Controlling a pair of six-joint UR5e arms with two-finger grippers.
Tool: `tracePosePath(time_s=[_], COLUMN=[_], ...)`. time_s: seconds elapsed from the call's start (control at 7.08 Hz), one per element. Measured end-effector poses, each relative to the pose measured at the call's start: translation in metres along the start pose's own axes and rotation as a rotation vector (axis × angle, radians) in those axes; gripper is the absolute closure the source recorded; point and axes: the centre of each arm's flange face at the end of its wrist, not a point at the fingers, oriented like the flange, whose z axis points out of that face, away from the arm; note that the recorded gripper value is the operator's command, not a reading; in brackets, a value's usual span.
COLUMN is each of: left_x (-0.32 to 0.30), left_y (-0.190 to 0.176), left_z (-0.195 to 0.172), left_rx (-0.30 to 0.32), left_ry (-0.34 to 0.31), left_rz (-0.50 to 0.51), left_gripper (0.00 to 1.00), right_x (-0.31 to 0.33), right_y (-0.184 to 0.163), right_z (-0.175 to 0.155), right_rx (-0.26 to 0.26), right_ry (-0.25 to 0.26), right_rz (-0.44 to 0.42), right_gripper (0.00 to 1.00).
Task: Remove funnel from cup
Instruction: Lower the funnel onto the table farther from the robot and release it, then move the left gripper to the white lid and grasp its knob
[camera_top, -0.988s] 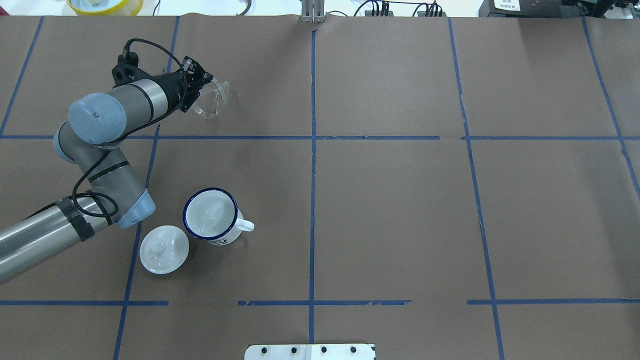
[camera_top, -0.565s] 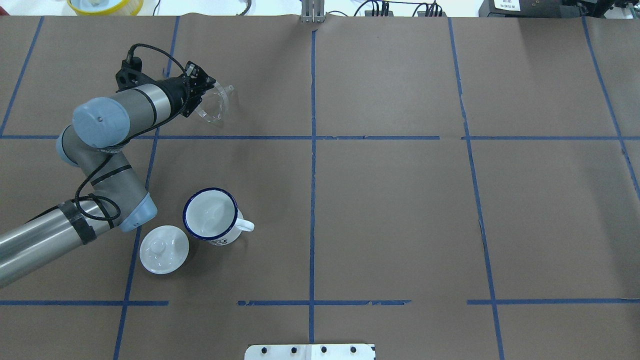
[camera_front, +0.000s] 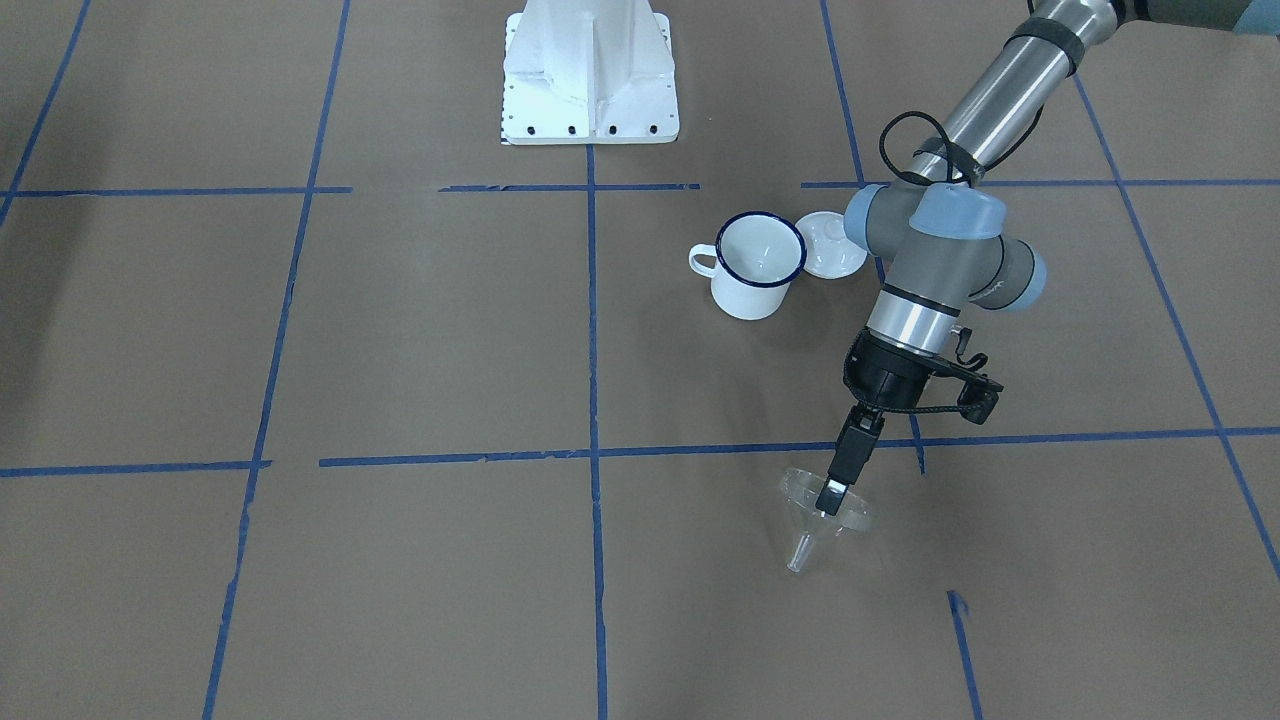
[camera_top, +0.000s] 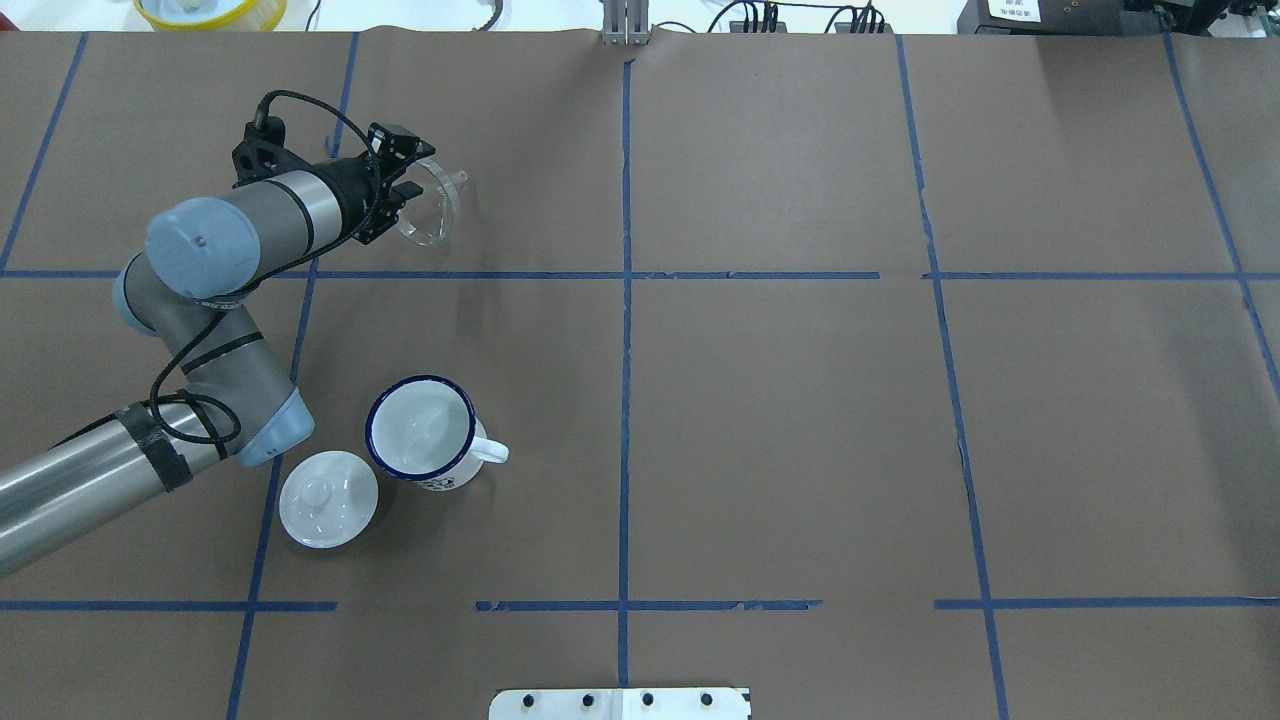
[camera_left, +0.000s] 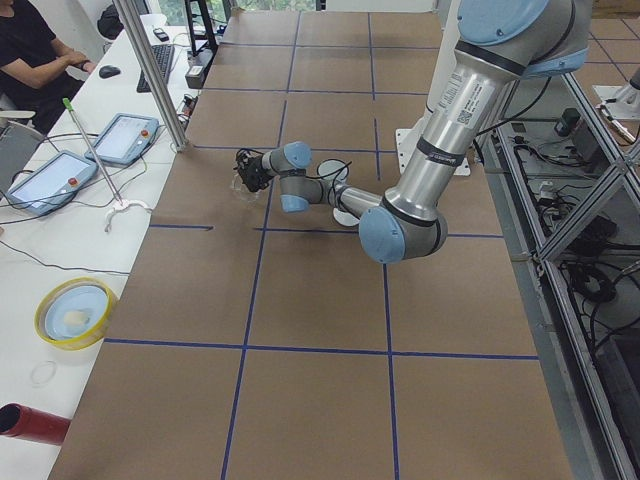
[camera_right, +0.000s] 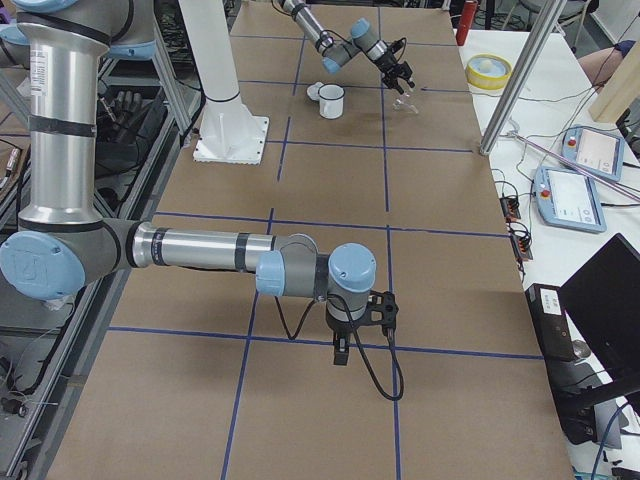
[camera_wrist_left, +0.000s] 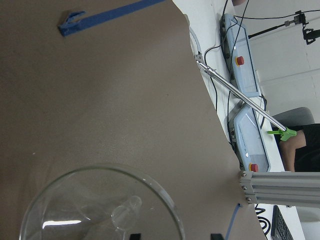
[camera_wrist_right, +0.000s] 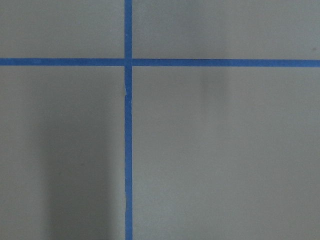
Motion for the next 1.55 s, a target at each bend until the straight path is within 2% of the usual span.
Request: tracePosePath(time_s=[0.28,0.71,0.85,1.13,1.27,1.41,1.55], left_x=[0.014,0.006,0.005,0.006,-0.006,-0.033,-0.059], left_y=[0.008,0.01,0.013,0.02,0.028,0.04,0.056], left_z=[-0.016,-0.086,-0.111,-0.142,-0.154,-0.169,-0.19], left_rx=[-0.045,-0.127,-0.13,-0.116,-0.137,-0.191,-0.256], left_ry=[-0.014,-0.165,-0.257,-0.497,-0.605,-0.696,-0.756], left_rz=[0.038,0.104,0.121,0.183,0.219,0.264,0.304], left_gripper=[0.01,0.01,0.01,0.01,0.0,0.0,0.0], right_x=[0.0,0.0,0.0,0.0,0.0,0.0,0.0], right_y=[0.0,0.0,0.0,0.0,0.0,0.0,0.0], right_z=[0.0,0.0,0.0,0.0,0.0,0.0,0.0], right_rx=[0.0,0.0,0.0,0.0,0.0,0.0,0.0], right_ry=[0.0,0.0,0.0,0.0,0.0,0.0,0.0], right_rz=[0.0,0.0,0.0,0.0,0.0,0.0,0.0], right_gripper=[0.0,0.0,0.0,0.0,0.0,0.0,0.0])
